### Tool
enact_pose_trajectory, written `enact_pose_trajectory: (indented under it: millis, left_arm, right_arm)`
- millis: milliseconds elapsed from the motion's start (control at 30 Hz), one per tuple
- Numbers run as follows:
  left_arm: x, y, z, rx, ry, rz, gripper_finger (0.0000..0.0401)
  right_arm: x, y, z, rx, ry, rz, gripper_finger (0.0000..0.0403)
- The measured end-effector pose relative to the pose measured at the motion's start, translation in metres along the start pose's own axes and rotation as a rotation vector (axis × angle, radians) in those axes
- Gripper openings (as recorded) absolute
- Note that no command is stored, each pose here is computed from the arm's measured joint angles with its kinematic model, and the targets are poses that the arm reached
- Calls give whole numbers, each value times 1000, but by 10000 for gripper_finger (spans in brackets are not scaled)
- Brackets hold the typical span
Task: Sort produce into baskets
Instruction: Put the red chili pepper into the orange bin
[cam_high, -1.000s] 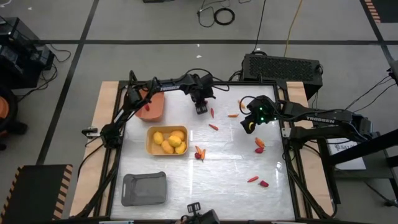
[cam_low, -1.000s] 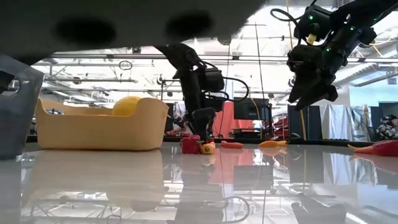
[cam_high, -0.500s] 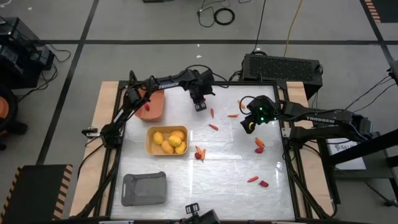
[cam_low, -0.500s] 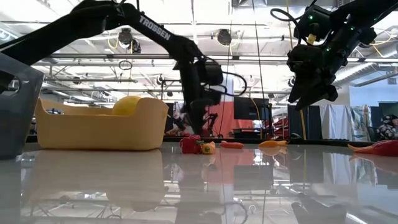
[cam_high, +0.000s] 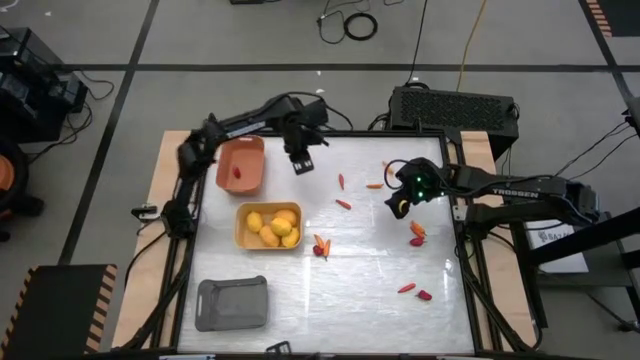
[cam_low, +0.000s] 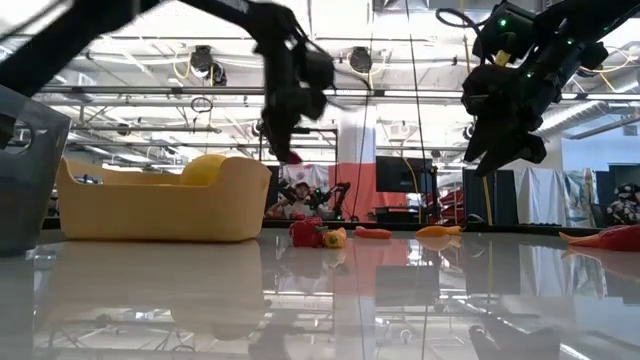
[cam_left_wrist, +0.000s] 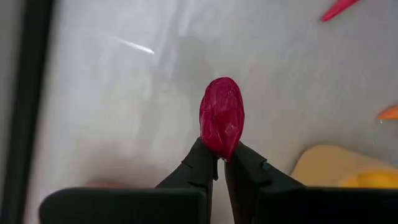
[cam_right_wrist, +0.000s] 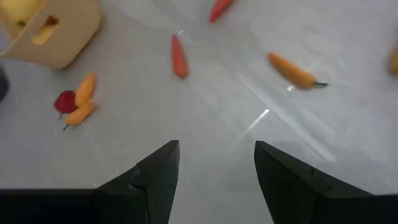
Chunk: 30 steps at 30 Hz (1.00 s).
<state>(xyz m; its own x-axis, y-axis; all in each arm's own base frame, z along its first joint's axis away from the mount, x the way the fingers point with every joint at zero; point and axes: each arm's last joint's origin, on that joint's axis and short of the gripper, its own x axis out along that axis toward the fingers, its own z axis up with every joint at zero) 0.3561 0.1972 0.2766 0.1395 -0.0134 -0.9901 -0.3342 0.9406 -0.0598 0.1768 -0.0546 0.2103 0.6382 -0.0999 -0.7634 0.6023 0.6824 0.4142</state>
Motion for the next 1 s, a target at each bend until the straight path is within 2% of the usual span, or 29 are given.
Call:
enact_pose_trajectory:
  millis: [100, 267, 400, 567, 733, 900, 1000]
  left_arm:
    - [-21, -2, -24, -13, -36, 37, 30]
    - [-25, 4, -72, -92, -69, 97, 29]
    - [-12, 16, -114, -196, -93, 172, 29]
    - [13, 34, -151, -367, -93, 192, 29]
    - [33, 44, -167, -495, -33, 184, 30]
    - [41, 45, -172, -518, -8, 197, 56]
    - [41, 45, -172, -525, -16, 220, 84]
  right_arm:
    - [1, 8, -3, 4, 3, 31, 191]
    - [1, 21, -6, 9, -13, 100, 174]
    - [0, 32, -9, 30, -25, 162, 160]
    - [-1, 45, -14, 65, -12, 222, 146]
    - [-9, 60, -17, 96, -19, 228, 135]
    - [-24, 75, -16, 113, -13, 200, 130]
    - [-34, 79, -20, 123, 52, 145, 129]
